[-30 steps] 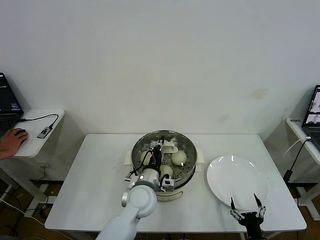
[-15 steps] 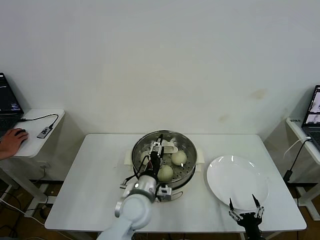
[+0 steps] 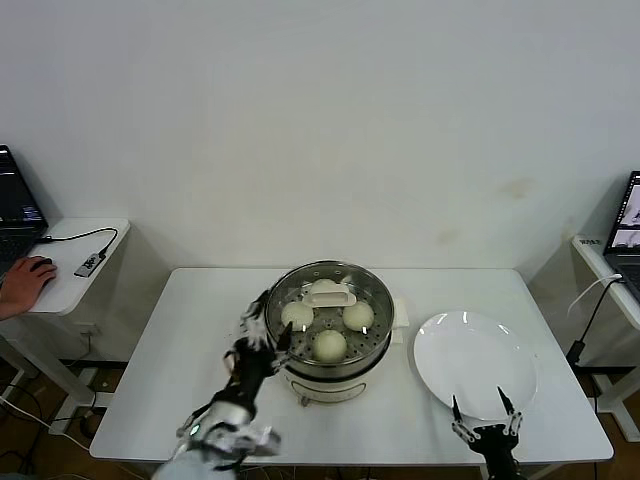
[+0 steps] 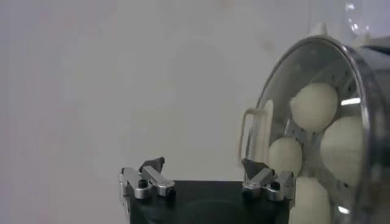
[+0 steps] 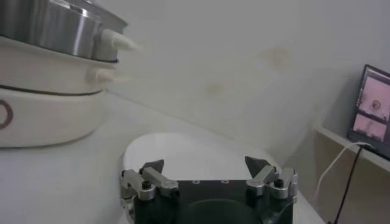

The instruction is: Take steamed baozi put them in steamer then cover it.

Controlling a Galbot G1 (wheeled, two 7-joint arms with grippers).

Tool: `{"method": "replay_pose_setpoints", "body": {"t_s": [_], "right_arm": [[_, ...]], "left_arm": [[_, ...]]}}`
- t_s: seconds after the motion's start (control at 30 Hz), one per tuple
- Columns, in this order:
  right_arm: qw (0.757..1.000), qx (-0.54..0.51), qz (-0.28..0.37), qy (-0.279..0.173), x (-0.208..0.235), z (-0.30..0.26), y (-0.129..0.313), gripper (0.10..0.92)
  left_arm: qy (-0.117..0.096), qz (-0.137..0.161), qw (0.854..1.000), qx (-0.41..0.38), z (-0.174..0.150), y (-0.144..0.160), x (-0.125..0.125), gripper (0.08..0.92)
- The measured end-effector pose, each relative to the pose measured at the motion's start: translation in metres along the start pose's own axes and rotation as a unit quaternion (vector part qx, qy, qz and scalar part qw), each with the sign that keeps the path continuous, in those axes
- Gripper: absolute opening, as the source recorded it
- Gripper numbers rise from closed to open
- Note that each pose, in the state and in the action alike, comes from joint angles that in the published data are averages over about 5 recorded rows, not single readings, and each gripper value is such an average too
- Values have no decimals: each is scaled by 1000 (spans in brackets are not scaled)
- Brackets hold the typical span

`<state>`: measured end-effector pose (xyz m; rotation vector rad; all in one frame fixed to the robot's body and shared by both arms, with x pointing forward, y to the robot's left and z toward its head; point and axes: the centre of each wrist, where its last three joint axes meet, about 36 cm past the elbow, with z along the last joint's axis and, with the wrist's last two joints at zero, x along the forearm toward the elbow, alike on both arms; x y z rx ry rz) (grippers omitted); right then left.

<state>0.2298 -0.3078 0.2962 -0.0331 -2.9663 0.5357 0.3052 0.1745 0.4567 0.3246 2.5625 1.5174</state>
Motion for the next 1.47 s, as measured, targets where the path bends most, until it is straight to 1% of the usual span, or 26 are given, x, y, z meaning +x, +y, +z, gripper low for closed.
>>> {"method": "replay_pose_setpoints", "body": {"t_s": [0.1,0.2,0.27,0.33,0.47,0.57,0.63,0.77,0.93,1.07,1.23,1.47], "right_arm": [[1000,-2,-10,-8,3,-2,2,823],[1000,-7,-21,-14,6,-4,5,823],[999,-12,-29,-16,9,-5,6,823],[999,-19,-37,-16,12,-6,8,823],[998,-33,-52,-10,20,-7,9,823],[997,-40,-61,-4,26,-9,9,823],[997,-44,-65,-1,29,-9,10,823],[996,-48,-71,2,34,-9,12,823],[996,-49,-80,2,40,-9,17,823],[995,-51,-88,3,42,-11,19,823],[994,-58,-93,7,44,-17,21,823],[993,-69,-95,9,45,-27,21,823]], "left_arm": [[5,-3,996,86,22,-4,18,823],[14,-4,984,177,42,-14,35,823],[20,-3,971,240,53,-22,47,823],[28,-6,953,300,63,-30,58,823],[47,-25,916,397,77,-46,74,823],[62,-43,892,447,85,-58,84,823],[72,-53,878,470,89,-64,90,823],[91,-69,859,500,98,-75,102,823],[109,-79,841,525,103,-83,114,823],[121,-82,831,537,105,-90,119,823],[132,-87,825,543,108,-96,124,823],[131,-96,821,547,109,-97,124,823]]}}
